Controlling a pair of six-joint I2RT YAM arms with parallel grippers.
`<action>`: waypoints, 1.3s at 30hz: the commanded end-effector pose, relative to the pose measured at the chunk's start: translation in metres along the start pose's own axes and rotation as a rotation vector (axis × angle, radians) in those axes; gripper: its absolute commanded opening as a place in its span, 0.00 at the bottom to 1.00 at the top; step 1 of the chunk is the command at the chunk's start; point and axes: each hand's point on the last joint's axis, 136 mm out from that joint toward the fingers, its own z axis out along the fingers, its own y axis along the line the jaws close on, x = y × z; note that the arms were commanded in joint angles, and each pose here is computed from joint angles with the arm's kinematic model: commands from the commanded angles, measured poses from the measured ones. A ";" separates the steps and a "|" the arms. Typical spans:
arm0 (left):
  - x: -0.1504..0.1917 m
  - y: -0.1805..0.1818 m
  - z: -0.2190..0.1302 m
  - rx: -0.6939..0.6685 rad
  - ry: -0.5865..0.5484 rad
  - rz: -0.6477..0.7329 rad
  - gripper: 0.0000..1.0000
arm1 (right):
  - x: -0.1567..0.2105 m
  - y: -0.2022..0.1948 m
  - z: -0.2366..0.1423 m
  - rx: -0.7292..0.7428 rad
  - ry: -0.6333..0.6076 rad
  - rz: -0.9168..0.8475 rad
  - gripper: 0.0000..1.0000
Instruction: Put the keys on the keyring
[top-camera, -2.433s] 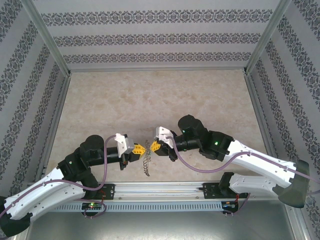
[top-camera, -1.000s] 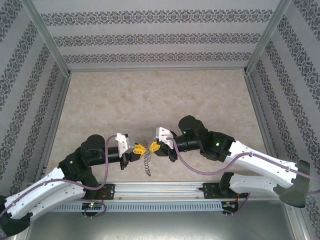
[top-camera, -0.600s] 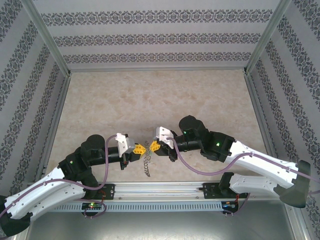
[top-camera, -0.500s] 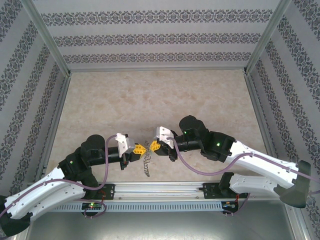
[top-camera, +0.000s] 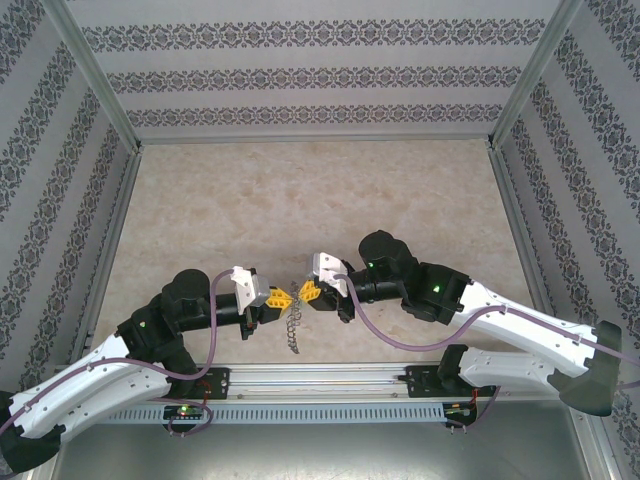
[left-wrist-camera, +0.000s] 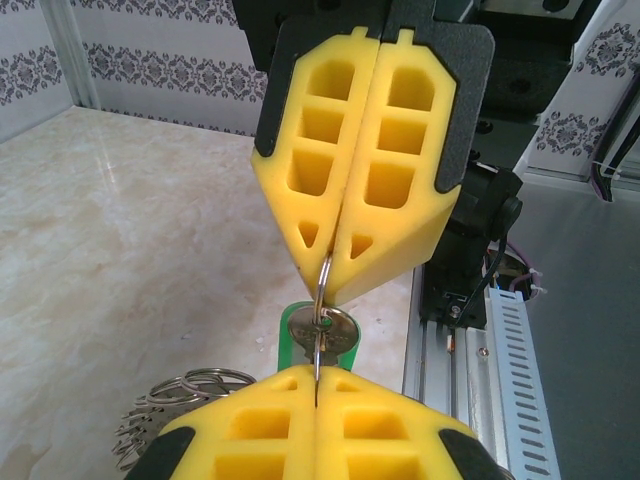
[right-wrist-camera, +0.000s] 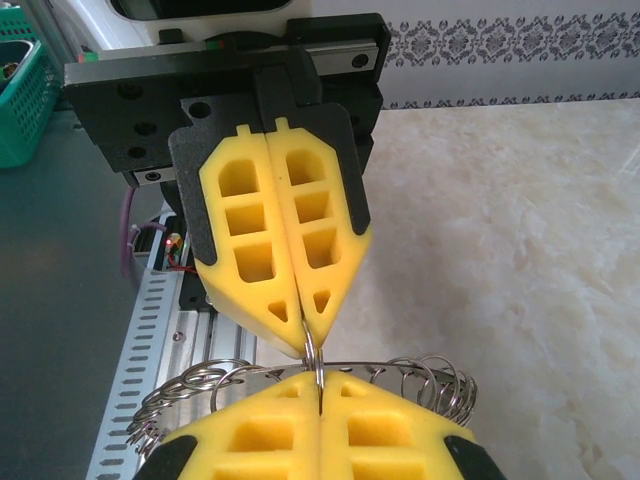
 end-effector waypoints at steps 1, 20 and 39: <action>-0.024 -0.006 -0.005 0.014 -0.088 0.059 0.00 | -0.014 0.010 -0.002 -0.040 -0.038 -0.017 0.00; -0.024 -0.006 -0.005 0.018 -0.089 0.059 0.00 | -0.013 0.006 0.002 -0.028 -0.031 -0.014 0.00; -0.025 -0.006 -0.005 0.017 -0.089 0.058 0.00 | -0.013 0.005 -0.003 -0.002 -0.039 -0.022 0.00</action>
